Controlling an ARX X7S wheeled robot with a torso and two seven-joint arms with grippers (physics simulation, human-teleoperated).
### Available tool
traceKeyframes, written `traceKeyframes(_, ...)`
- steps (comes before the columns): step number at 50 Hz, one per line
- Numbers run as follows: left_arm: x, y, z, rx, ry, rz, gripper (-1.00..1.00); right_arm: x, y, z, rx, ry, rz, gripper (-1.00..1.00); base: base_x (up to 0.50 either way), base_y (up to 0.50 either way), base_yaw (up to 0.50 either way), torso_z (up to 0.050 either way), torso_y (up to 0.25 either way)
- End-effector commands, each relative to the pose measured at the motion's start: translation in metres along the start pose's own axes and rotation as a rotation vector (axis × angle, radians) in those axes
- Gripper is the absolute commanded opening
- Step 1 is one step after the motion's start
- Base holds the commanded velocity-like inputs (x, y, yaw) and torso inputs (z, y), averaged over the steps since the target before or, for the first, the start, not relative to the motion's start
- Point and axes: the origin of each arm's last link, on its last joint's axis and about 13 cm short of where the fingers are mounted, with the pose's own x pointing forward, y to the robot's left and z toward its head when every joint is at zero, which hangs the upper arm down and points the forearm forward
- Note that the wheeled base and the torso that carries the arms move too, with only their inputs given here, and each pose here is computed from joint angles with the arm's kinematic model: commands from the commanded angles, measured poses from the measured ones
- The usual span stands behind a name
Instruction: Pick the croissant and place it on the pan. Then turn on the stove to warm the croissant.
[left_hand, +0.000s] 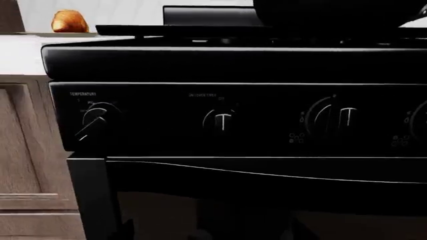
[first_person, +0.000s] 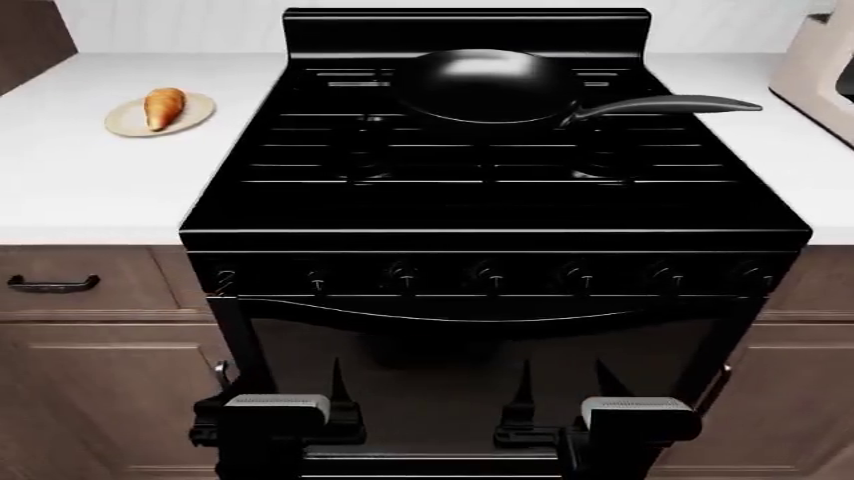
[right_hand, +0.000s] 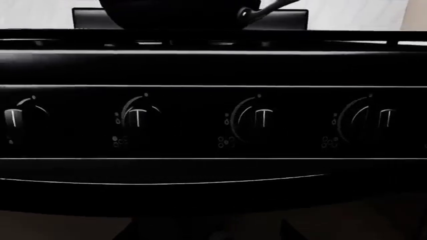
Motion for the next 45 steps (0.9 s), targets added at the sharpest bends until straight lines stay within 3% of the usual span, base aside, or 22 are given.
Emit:
traceKeyframes(1, 0.0003, -0.0002, -0.0001, 0.003, -0.001, -0.004, 1.00, -0.0002, 0.0000, 0.0001, 0.000, -0.001, -0.001, 1.00, 0.00, 0.50, 0.00, 0.000, 0.000)
traceKeyframes(40, 0.0009, -0.0011, -0.0009, 0.000, 0.008, 0.003, 1.00, -0.0007, -0.0010, 0.0002, 0.008, 0.001, -0.007, 1.00, 0.00, 0.50, 0.00, 0.000, 0.000)
traceKeyframes(45, 0.0015, -0.0011, -0.0009, 0.003, 0.008, 0.009, 1.00, 0.0001, -0.0019, -0.0005, 0.026, 0.009, -0.018, 1.00, 0.00, 0.00, 0.00, 0.000, 0.000)
